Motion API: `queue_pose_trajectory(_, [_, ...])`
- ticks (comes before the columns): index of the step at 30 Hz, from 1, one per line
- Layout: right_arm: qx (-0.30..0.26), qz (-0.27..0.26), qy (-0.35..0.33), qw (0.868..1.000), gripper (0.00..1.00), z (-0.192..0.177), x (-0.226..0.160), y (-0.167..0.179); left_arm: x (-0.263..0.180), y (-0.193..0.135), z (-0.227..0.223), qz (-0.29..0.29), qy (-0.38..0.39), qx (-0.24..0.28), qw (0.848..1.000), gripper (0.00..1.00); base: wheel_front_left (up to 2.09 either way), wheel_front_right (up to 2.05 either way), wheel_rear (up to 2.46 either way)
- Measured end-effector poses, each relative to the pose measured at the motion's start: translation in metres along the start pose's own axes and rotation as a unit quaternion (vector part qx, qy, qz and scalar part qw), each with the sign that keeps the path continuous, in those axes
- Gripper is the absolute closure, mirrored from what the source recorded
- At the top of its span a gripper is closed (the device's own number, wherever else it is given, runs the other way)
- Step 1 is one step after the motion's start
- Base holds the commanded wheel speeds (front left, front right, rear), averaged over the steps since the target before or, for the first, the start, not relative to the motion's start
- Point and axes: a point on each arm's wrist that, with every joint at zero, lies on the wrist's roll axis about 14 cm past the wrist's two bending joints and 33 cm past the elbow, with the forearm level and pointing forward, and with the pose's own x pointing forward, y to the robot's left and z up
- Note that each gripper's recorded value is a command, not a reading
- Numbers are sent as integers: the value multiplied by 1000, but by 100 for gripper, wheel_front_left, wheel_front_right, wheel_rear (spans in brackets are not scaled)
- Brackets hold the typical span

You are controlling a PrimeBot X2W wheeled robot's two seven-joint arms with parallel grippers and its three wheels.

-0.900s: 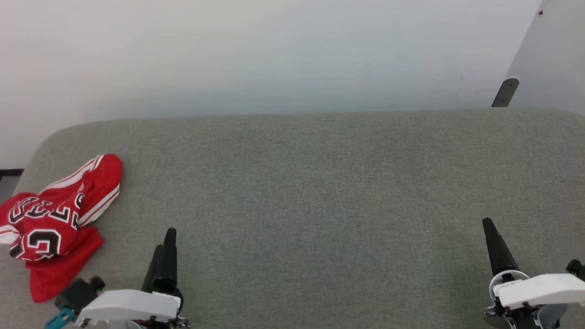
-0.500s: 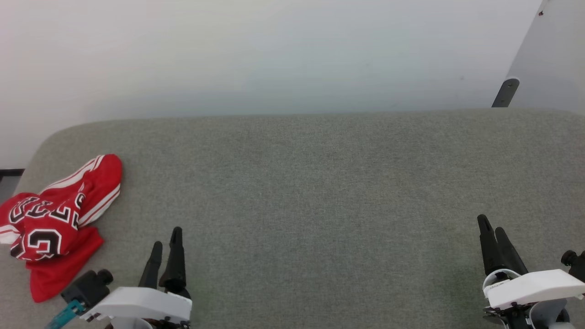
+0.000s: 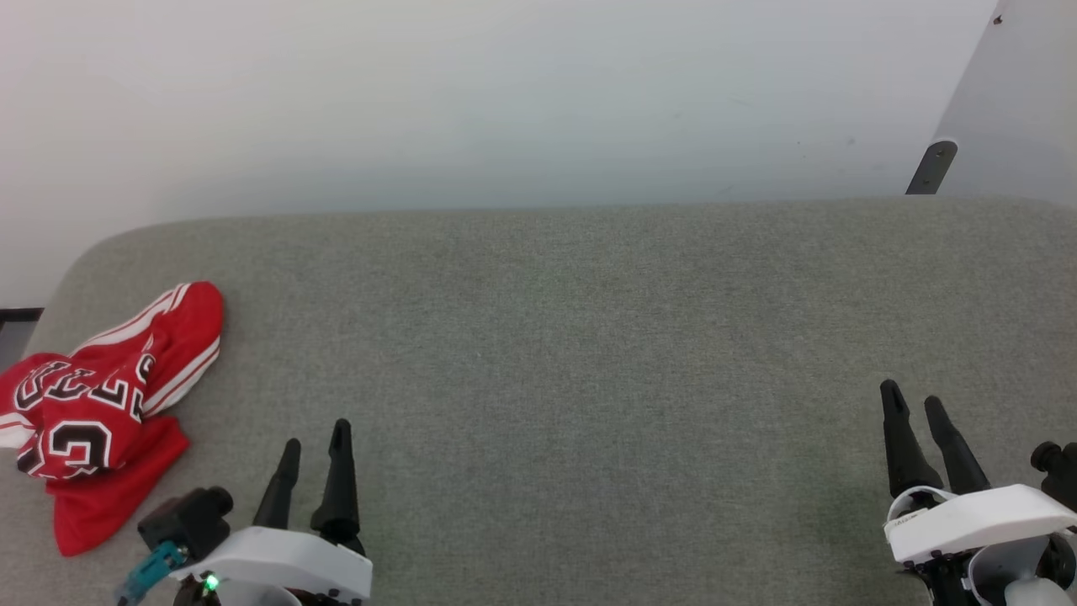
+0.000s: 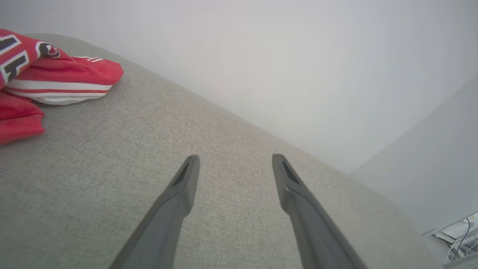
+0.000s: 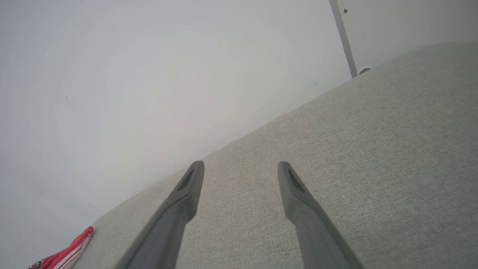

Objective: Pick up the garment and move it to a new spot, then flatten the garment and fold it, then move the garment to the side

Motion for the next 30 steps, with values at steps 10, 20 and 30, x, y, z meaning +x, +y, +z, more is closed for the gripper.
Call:
queue_pose_trajectory(10, [-62, 12, -11, 998, 0, 6, 3, 4, 1, -3, 1, -7, -5, 67, 998, 0, 0, 0, 0])
queue_pose_trajectory(20, [-112, 22, -21, 993, 0, 10, 8, 8, 2, -3, 1, -11, -10, 115, 993, 0, 0, 0, 0])
queue_pose_trajectory(30, [-151, 28, -31, 988, 0, 14, 10, 9, 4, -7, 2, -23, -17, 161, 987, 0, 0, 0, 0])
